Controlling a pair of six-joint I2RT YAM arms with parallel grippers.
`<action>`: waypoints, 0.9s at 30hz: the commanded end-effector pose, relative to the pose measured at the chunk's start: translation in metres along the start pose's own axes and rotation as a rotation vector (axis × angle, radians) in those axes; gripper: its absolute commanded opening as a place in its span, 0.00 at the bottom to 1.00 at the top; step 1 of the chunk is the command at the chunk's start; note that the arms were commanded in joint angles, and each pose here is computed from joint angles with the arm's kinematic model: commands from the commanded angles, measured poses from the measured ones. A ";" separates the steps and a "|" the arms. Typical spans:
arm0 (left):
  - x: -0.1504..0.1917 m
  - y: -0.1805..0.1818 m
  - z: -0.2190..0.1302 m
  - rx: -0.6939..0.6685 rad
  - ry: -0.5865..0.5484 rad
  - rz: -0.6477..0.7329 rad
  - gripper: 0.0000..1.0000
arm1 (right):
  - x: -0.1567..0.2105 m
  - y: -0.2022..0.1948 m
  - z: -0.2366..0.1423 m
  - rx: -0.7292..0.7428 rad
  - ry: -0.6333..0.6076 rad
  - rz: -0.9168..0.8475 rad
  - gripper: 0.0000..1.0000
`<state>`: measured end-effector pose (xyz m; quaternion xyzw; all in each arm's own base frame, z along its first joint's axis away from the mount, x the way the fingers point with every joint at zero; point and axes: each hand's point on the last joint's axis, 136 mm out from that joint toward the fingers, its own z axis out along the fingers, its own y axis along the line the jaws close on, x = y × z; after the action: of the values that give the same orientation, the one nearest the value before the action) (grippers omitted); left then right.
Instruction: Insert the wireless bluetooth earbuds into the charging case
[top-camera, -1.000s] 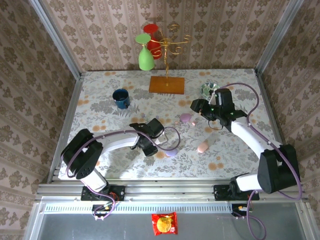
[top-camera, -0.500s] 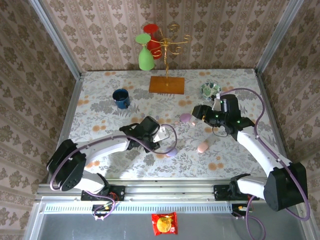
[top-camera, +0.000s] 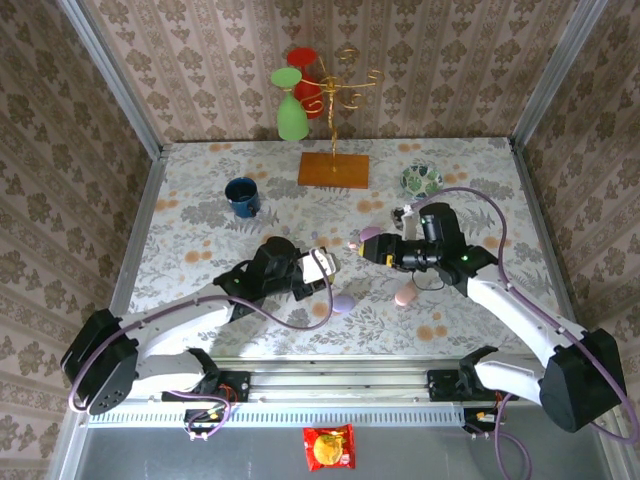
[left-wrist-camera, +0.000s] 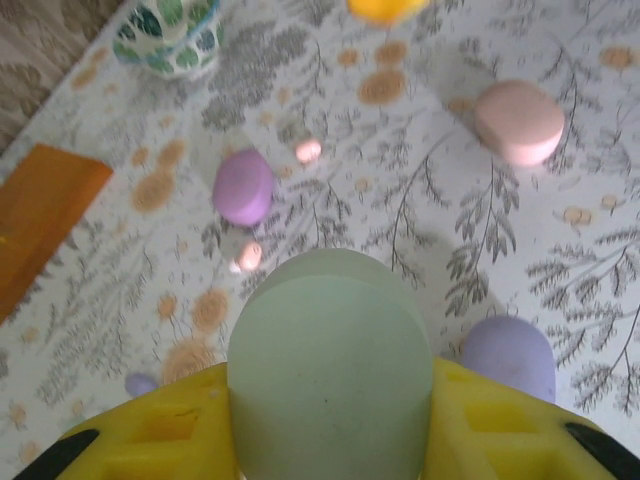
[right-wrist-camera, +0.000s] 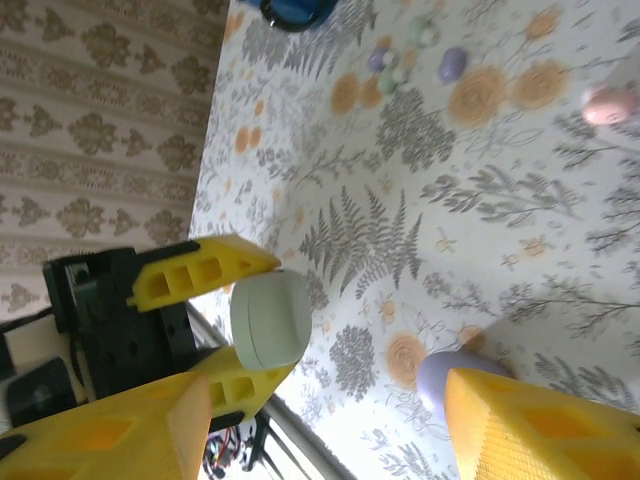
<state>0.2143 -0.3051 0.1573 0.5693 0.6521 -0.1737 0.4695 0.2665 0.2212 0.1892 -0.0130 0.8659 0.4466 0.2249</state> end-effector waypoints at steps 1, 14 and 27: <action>-0.024 0.000 -0.005 0.003 -0.106 0.026 0.37 | 0.001 0.018 0.007 -0.039 0.033 -0.040 0.65; -0.033 -0.002 -0.011 0.014 -0.145 0.024 0.38 | 0.019 0.046 0.028 -0.086 0.132 -0.105 0.64; -0.038 -0.005 -0.011 0.038 -0.158 0.006 0.38 | 0.020 0.039 0.042 -0.058 0.151 -0.085 0.53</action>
<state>0.2079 -0.3157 0.1801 0.5685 0.6185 -0.2093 0.5005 0.2520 0.2749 0.1824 -0.0838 0.8697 0.4544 0.1738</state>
